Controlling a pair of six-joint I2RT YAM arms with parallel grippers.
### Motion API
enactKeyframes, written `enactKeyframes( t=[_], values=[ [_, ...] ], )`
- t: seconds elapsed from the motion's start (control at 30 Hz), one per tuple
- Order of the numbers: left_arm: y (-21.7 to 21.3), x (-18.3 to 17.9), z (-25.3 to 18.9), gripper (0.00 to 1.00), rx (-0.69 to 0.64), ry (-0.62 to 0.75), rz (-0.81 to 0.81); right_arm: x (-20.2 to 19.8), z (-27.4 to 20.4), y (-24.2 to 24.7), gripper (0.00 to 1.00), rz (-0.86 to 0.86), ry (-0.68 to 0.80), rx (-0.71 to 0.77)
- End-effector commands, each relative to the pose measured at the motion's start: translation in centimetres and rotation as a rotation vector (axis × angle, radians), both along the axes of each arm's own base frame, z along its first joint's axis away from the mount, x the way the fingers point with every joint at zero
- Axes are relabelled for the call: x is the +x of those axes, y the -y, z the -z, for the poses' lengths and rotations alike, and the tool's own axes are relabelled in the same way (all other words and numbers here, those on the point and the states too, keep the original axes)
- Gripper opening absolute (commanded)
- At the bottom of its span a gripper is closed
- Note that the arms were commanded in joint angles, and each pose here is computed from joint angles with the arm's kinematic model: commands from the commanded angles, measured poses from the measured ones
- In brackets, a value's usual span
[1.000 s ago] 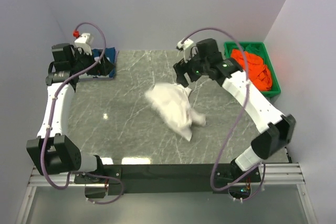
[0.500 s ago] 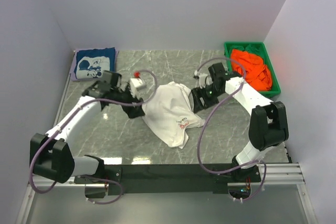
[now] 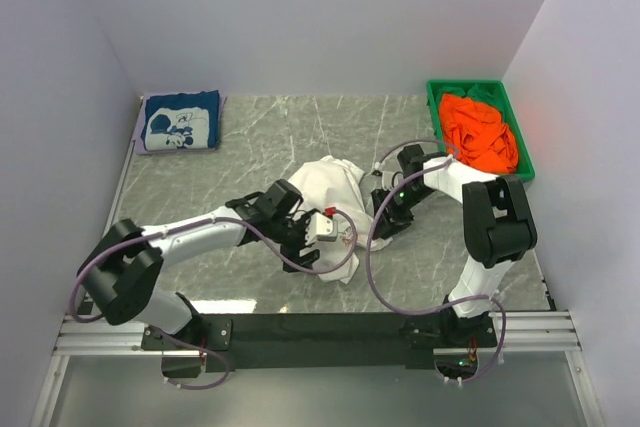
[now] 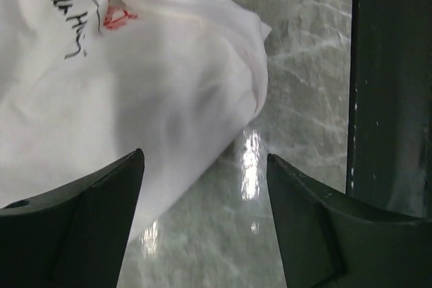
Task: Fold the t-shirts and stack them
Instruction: Flatten the tshirt out
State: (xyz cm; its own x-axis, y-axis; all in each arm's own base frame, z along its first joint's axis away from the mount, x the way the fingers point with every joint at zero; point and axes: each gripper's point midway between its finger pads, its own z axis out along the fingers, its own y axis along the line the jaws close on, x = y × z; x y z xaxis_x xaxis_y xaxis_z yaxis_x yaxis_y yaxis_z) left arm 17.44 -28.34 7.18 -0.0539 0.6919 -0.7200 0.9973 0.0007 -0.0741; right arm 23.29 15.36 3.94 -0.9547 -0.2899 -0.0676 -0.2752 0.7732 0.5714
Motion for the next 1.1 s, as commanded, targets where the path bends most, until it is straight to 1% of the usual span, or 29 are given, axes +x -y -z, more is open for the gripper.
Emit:
enactKeyframes(
  t=[0.0,0.03,0.1,0.13,0.17,0.2,0.27,0.33,0.37,0.47,0.53,0.57,0.6,0.7,0.73,0.77,0.8,0.83,0.87,0.9,0.93,0.97,1.03,1.07],
  values=[
    [2.7,0.6,-0.3,0.76,-0.065,0.053,0.045,0.7,-0.7,-0.4,0.43,0.021,0.004,0.068],
    [3.0,0.5,0.2,0.74,-0.063,0.046,0.057,0.8,-1.0,-0.4,0.38,0.025,0.004,0.078],
    [3.9,-0.2,0.0,0.69,-0.082,0.034,0.095,0.6,-1.2,-0.3,0.38,0.015,-0.001,0.088],
    [4.3,-0.4,-0.1,0.67,-0.091,0.037,0.108,0.4,-1.2,-0.3,0.4,0.014,-0.005,0.089],
    [4.6,-0.9,-0.1,0.61,-0.096,0.033,0.123,0.3,-1.3,-0.1,0.41,0.014,-0.004,0.086],
    [4.9,-1.2,-0.2,0.58,-0.102,0.033,0.133,0.1,-1.3,0.1,0.42,0.016,-0.007,0.081],
    [5.2,-2.0,0.1,0.53,-0.101,0.024,0.164,-0.1,-1.1,0.6,0.49,0.037,-0.022,0.072],
    [5.5,-2.8,0.4,0.53,-0.101,0.009,0.183,-0.7,-0.5,0.8,0.58,0.05,-0.051,0.063],
    [5.9,-3.3,0.3,0.53,-0.112,0.012,0.2,-0.6,-0.1,0.9,0.59,0.058,-0.056,0.054],
    [6.4,-4.4,0.7,0.56,-0.109,0.001,0.22,-0.5,1.0,1.0,0.6,0.077,-0.067,0.044],
    [6.7,-4.6,1.1,0.59,-0.099,-0.007,0.214,-0.4,1.4,0.9,0.6,0.083,-0.078,0.048],
    [6.9,-4.8,1.4,0.59,-0.091,-0.012,0.213,-0.3,1.4,0.7,0.6,0.083,-0.077,0.053],
    [7.1,-4.7,1.8,0.59,-0.083,-0.025,0.196,-0.4,1.6,0.6,0.57,0.085,-0.091,0.061],
    [7.1,-4.4,2.9,0.52,-0.051,-0.049,0.164,-0.4,1.9,0.5,0.47,0.091,-0.118,0.089],
    [6.9,-4.4,3.6,0.49,-0.031,-0.058,0.152,-0.3,1.8,0.4,0.36,0.097,-0.121,0.105],
    [6.7,-4.1,4.0,0.39,-0.012,-0.052,0.138,-0.4,1.8,0.5,0.29,0.094,-0.129,0.112],
    [6.5,-4.1,4.3,0.31,-0.001,-0.058,0.12,-0.3,1.6,0.6,0.11,0.097,-0.134,0.121],
    [6.4,-3.9,4.2,0.14,0.004,-0.052,0.107,0.0,1.3,0.8,0.0,0.107,-0.13,0.135],
    [6.2,-3.3,3.9,0.09,0.003,-0.047,0.082,0.0,1.0,1.1,0.0,0.112,-0.135,0.14],
    [5.8,-3.1,3.4,0.06,-0.003,-0.059,0.06,0.2,0.7,1.3,0.0,0.118,-0.127,0.145],
    [5.5,-2.7,2.1,0.03,-0.027,-0.052,0.039,0.9,0.2,1.9,0.0,0.138,-0.107,0.154],
    [4.7,-1.6,1.3,0.01,-0.036,-0.051,0.0,1.3,-0.8,2.1,0.0,0.145,-0.081,0.159],
    [3.6,-0.5,-1.3,0.01,-0.067,-0.023,-0.041,2.9,-2.6,2.4,0.0,0.154,-0.011,0.177],
    [2.6,1.3,-2.3,0.01,-0.081,-0.005,-0.095,3.4,-4.0,2.4,0.0,0.157,0.024,0.192]
  ],
)
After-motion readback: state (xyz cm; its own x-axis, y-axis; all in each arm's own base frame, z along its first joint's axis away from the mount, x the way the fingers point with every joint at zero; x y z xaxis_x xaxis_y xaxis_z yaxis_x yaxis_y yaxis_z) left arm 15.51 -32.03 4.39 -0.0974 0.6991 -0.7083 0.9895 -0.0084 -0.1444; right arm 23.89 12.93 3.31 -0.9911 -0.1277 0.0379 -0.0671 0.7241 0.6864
